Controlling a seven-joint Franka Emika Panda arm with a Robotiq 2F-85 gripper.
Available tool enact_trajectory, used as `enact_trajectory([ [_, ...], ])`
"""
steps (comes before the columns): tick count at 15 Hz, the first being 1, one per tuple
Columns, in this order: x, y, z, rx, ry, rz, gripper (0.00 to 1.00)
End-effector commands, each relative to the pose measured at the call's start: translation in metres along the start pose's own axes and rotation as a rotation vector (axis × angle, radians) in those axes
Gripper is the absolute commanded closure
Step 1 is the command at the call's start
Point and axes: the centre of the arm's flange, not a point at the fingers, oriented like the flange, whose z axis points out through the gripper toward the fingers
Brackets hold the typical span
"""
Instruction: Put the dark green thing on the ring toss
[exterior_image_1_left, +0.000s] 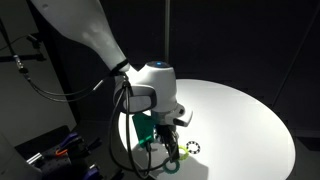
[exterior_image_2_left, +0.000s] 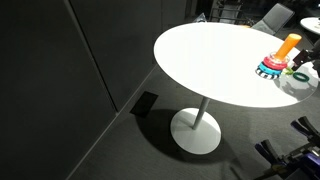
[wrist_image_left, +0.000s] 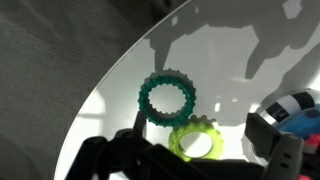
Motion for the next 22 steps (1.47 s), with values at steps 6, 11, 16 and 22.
enact_trajectory([
  [6, -0.004, 0.000, 0.017, 0.012, -0.028, -0.022, 0.34],
  [11, -0.004, 0.000, 0.022, 0.011, -0.034, -0.023, 0.27],
  [16, -0.002, 0.003, 0.024, 0.002, -0.030, -0.025, 0.23],
  [22, 0.004, 0.005, 0.026, -0.008, -0.017, -0.034, 0.37],
])
